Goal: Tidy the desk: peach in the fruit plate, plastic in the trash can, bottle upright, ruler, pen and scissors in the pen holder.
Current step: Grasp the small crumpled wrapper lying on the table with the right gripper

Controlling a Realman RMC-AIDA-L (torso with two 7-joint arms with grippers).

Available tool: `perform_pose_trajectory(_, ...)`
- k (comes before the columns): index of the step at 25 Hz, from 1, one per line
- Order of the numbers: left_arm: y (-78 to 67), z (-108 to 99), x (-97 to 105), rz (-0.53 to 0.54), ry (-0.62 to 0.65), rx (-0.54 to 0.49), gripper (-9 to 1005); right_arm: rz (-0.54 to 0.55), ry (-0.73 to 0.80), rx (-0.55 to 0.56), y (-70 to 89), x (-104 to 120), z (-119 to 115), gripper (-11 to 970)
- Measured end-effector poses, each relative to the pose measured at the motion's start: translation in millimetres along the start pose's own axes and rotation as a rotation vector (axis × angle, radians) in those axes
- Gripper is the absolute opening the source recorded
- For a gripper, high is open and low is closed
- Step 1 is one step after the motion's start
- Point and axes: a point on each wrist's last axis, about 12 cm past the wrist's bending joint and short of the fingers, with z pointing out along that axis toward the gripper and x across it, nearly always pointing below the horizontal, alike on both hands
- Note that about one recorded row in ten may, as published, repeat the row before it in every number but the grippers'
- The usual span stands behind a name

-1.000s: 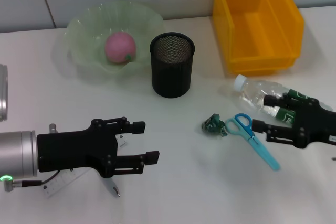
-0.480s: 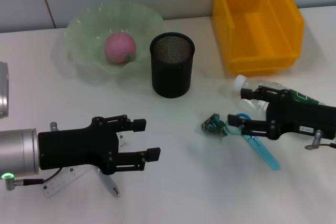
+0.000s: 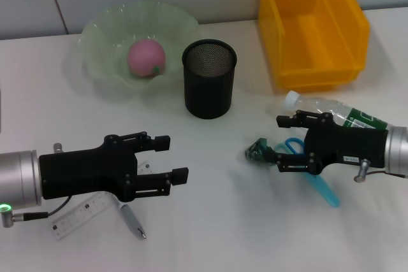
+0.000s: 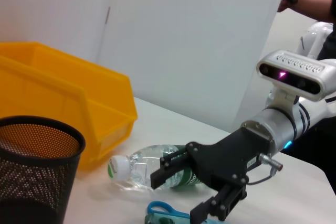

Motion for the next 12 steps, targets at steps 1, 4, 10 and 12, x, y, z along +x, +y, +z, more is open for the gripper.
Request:
perform_pose_trajectory(1,0.3,0,0,-0.001,-0.002,-0.002,786,-0.006,0.011,0.0,-0.7,0,2,806)
perform_pose_trajectory(4,1.0,-1,-1,-0.006,-0.005,-0.004,786,-0.022,0.036,-0.007,-1.7,-1,8,805)
perform_pose_trajectory(10,1.4,0,-2,-0.006,-0.005,-0.004,786,-0.032,0.067,-0.017,-1.7,-1,18,805)
perform_pose_trajectory(12,1.8,0,-3,-0.006,-0.007,-0.004,786,-0.034,0.075,-0.015,-1.9,0,19,805)
